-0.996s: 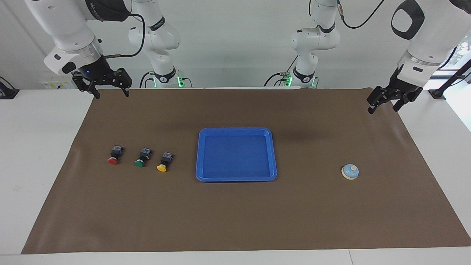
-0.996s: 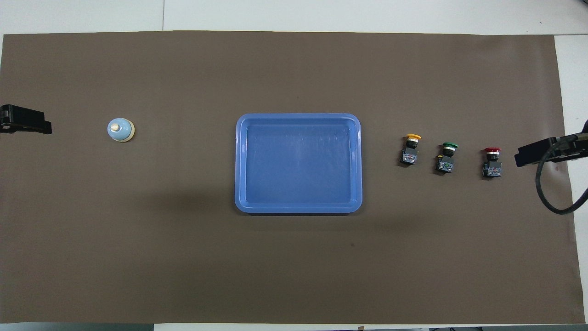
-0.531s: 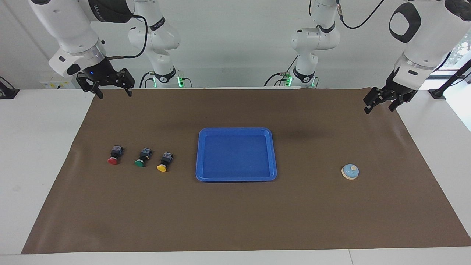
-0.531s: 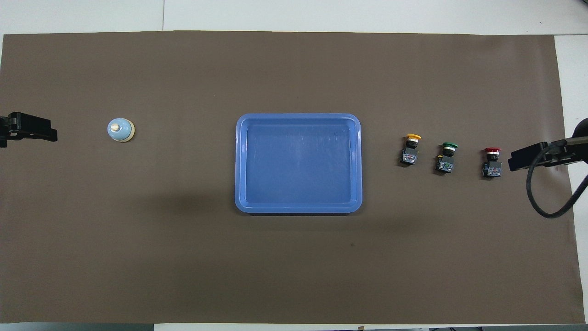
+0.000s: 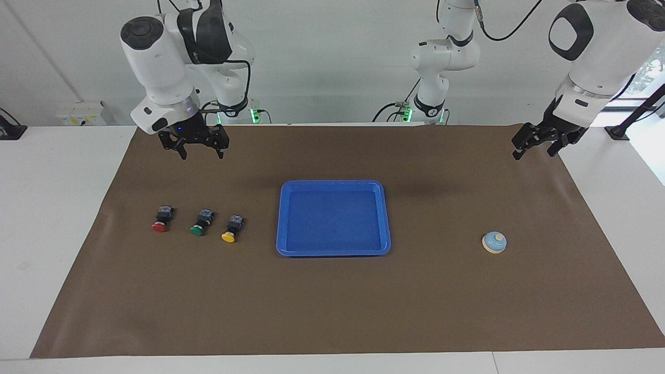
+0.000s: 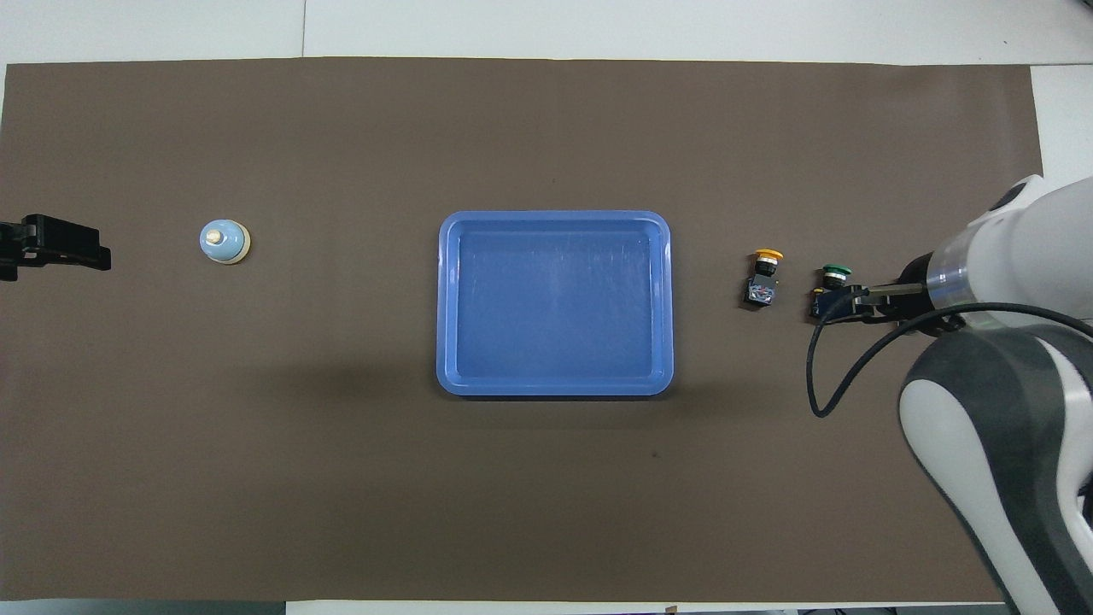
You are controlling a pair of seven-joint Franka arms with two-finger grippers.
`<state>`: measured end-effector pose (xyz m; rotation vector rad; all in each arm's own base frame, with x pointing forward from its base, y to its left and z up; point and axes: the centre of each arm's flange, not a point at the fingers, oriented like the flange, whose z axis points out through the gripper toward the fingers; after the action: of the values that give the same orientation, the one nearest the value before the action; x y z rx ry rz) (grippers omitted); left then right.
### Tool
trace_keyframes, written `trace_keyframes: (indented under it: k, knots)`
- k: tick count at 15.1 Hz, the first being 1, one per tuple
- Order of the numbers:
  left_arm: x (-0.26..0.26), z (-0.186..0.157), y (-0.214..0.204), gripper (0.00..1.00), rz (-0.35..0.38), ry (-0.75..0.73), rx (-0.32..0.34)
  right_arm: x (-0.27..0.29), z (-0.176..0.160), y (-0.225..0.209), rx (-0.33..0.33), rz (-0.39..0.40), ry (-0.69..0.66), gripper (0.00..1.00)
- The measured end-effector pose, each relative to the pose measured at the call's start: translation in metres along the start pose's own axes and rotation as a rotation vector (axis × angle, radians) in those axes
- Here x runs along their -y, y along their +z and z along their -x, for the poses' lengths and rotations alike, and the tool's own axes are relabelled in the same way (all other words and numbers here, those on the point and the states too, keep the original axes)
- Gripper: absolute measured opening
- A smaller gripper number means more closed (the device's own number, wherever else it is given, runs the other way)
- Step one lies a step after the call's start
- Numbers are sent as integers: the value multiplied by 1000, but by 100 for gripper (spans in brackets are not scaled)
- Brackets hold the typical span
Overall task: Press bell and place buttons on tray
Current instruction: 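Grasp the yellow-topped button with the right gripper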
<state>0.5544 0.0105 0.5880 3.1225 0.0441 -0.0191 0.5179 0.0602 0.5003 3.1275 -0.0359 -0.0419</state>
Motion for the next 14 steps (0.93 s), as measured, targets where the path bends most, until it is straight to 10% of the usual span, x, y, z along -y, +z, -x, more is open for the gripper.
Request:
trace_keyframes:
  k: [14]
  knots:
    - [1,7,-3,100,0,-1,29,15,-47,173,-88,-36,135,100]
